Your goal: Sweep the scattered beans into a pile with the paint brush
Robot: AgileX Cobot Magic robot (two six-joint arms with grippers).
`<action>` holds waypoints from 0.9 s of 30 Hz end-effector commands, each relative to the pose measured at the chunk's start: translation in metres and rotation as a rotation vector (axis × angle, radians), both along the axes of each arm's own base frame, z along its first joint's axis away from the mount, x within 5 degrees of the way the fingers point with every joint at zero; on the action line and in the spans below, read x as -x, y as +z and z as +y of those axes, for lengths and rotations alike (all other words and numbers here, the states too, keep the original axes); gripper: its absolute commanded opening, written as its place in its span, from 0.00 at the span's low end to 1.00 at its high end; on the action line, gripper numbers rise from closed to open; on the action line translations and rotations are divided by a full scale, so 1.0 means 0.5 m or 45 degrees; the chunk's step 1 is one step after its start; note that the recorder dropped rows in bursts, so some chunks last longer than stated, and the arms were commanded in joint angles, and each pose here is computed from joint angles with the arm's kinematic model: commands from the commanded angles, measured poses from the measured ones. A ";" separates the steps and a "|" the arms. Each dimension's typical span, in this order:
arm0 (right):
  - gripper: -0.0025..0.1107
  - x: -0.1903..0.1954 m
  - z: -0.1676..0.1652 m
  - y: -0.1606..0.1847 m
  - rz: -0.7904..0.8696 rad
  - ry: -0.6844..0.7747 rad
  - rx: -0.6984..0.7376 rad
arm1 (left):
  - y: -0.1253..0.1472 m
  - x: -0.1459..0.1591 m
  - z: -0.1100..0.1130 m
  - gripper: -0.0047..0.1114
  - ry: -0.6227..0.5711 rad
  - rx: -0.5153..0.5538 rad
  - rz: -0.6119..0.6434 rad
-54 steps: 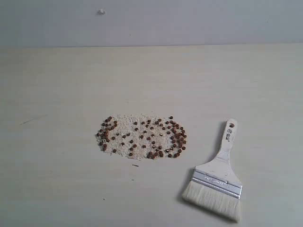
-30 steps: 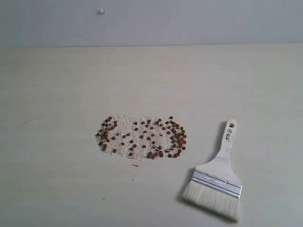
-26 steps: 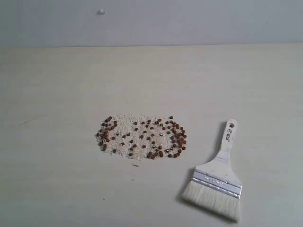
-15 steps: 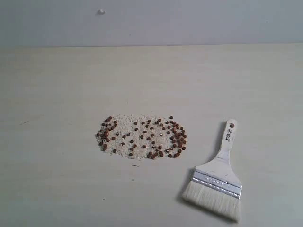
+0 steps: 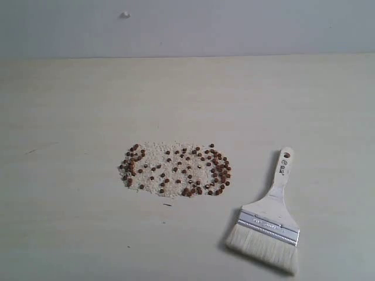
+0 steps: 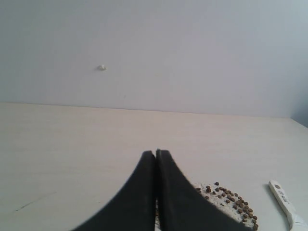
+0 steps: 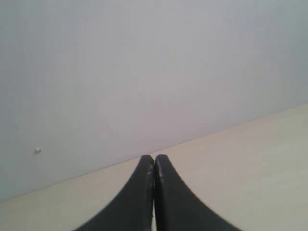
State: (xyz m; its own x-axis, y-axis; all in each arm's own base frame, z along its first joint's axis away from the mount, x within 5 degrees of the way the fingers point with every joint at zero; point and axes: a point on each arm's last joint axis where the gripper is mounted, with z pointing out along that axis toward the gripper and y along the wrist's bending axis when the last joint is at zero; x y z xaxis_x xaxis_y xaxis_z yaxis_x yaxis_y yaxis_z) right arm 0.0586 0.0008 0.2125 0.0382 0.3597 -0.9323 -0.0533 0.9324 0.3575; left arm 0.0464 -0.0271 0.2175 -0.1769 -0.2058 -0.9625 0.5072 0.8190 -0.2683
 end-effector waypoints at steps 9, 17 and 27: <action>0.02 0.000 -0.002 -0.003 0.005 -0.013 0.009 | -0.003 0.000 0.000 0.04 0.004 0.002 0.000; 0.02 0.000 -0.003 -0.003 0.008 -0.021 -0.044 | -0.003 0.000 0.000 0.04 0.004 0.002 0.000; 0.02 -0.021 -0.005 0.068 0.032 -0.046 -0.050 | -0.003 0.000 0.000 0.04 0.004 0.002 0.000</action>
State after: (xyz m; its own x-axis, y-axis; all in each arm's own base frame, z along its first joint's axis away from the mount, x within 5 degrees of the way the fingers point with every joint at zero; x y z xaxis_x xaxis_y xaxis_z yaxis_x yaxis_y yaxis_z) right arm 0.0632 -0.0016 0.2346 0.0443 0.4042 -0.9136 -0.0265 0.9147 0.4034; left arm 0.0464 -0.0271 0.2175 -0.1769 -0.2058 -0.9625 0.5072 0.8190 -0.2683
